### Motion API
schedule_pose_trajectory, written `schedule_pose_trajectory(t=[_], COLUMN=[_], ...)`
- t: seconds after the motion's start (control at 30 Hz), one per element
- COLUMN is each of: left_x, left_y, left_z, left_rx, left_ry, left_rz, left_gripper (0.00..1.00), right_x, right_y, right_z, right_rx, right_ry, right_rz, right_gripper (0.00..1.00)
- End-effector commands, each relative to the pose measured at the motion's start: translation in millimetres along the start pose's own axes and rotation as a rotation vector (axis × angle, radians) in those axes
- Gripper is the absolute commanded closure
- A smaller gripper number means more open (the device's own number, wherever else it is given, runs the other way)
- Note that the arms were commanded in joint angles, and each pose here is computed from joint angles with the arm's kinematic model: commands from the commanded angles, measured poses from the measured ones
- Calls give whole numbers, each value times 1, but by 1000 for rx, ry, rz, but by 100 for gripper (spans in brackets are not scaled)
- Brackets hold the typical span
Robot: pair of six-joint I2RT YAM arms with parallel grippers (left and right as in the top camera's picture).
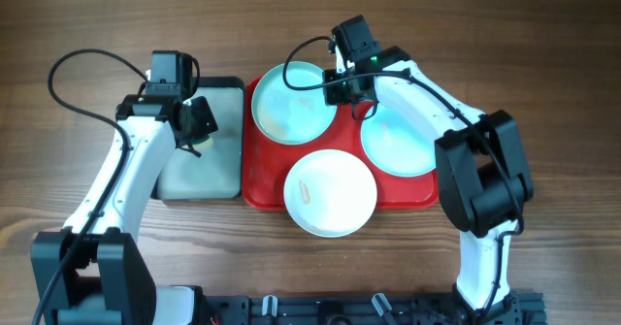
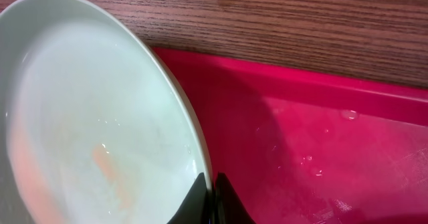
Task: Clean dirty plates on tray and stack at the side
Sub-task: 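Lift the blue plate with the right gripper off the red tray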
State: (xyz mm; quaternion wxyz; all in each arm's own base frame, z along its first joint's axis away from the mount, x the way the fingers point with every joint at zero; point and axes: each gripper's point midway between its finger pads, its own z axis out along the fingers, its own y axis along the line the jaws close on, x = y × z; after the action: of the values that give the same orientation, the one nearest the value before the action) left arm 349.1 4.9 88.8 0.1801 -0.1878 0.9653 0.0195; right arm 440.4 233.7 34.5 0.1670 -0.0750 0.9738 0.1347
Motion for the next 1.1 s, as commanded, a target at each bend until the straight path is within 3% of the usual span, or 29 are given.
schedule_pose_trajectory(t=[0.0, 0.4, 0.67, 1.07], left_x=[2, 3, 2, -7], left_y=[0, 1, 3, 4], left_z=[1, 1, 1, -35], left_rx=[7, 4, -10, 28], left_ry=[7, 10, 4, -83], left_rz=[17, 18, 17, -2], left_gripper=[96, 96, 96, 96], right_x=[-5, -10, -40, -63], right_y=[0, 1, 17, 81], right_z=[4, 1, -27, -71], right_rx=[15, 11, -13, -69], right_ry=[-11, -23, -95, -273], right_rz=[-6, -7, -27, -115], right_gripper=[96, 96, 96, 96])
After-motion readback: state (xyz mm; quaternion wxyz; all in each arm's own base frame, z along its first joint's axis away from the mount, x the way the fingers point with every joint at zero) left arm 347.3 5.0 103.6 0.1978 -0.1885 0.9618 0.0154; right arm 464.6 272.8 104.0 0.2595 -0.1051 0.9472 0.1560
